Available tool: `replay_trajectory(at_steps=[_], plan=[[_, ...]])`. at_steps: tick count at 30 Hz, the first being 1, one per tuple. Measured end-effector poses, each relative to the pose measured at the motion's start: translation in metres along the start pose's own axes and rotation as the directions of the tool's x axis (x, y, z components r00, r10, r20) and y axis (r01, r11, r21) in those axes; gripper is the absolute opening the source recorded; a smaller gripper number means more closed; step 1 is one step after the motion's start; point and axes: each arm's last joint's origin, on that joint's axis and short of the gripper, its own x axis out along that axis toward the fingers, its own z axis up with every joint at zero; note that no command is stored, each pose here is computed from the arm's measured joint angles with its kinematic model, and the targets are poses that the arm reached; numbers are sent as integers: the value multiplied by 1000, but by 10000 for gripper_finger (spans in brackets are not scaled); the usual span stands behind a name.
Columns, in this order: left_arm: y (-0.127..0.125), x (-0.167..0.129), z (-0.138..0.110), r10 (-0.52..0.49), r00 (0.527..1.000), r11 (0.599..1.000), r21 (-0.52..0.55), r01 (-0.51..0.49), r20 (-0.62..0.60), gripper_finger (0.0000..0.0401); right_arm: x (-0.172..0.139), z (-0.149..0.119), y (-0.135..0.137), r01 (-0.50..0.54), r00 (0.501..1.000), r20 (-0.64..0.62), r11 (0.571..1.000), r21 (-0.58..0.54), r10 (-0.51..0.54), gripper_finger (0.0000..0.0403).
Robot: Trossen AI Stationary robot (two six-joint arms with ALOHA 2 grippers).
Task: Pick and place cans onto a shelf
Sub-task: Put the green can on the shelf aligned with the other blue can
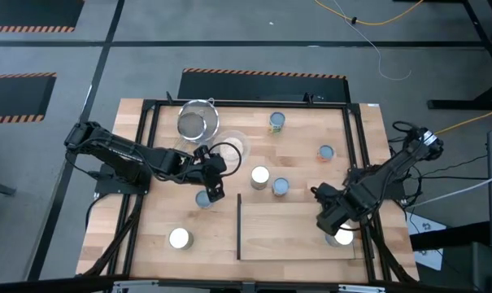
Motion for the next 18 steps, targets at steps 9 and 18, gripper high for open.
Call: replay_trajectory(at_steps=[9, 18], plan=[[0, 0, 0, 0, 1000, 1000, 0, 0, 0, 78, 0, 0, 6, -72, 996, -50, 997, 2, 72, 0], [0, 0, 0, 0, 1000, 1000, 0, 0, 0, 78, 0, -2, 8, -91, 994, -62, 996, -4, 90, 7]])
